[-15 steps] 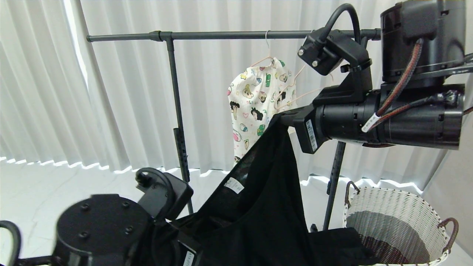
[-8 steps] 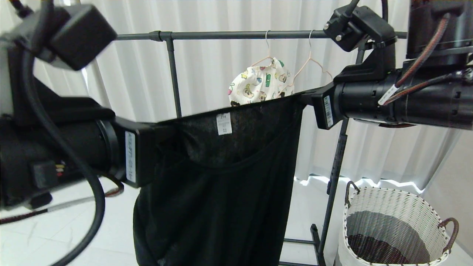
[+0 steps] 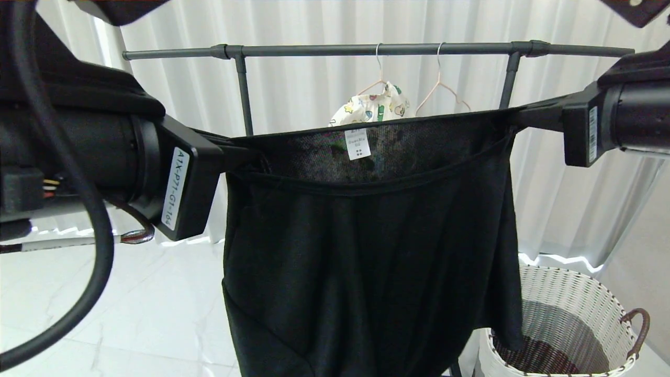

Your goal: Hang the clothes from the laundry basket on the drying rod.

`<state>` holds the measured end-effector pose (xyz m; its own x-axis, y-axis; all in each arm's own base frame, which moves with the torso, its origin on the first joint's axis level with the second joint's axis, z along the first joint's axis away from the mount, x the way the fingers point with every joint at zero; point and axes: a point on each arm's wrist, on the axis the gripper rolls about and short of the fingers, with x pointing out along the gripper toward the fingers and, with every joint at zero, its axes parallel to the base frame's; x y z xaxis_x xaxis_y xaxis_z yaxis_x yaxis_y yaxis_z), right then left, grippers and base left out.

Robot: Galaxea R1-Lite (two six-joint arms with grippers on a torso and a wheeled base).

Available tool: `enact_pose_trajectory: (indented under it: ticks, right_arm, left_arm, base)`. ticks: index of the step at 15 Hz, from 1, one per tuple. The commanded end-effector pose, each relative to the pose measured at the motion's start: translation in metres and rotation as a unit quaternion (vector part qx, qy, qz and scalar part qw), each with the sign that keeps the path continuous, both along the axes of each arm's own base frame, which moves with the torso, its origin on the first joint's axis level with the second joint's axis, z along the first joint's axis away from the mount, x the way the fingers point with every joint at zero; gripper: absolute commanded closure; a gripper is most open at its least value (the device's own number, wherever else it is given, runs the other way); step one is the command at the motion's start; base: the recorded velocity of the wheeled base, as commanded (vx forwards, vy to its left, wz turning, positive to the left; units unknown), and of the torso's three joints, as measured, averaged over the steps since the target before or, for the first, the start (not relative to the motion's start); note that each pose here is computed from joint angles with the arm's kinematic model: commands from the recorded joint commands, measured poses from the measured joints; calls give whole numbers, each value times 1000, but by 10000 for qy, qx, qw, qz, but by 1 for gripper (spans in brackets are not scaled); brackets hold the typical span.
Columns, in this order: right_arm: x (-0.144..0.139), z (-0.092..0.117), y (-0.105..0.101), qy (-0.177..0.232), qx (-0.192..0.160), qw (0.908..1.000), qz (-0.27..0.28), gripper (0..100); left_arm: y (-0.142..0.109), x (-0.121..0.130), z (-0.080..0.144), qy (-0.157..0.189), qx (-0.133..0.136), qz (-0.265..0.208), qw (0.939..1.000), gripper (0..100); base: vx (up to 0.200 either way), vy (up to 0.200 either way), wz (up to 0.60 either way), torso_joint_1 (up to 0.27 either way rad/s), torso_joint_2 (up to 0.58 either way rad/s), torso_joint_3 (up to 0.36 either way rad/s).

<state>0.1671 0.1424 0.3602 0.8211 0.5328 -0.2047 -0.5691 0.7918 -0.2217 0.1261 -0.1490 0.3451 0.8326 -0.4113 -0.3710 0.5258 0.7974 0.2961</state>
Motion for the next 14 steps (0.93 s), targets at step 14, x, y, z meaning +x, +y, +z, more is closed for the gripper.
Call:
enact_pose_trajectory:
  ticks: [14]
  right_arm:
    - [-92, 15, -58, 350, 56, 9899, 1376, 100]
  left_arm:
    - [-41, 19, 9, -837, -490, -339, 9947, 100]
  base:
    - [0, 0, 0, 0, 0, 0]
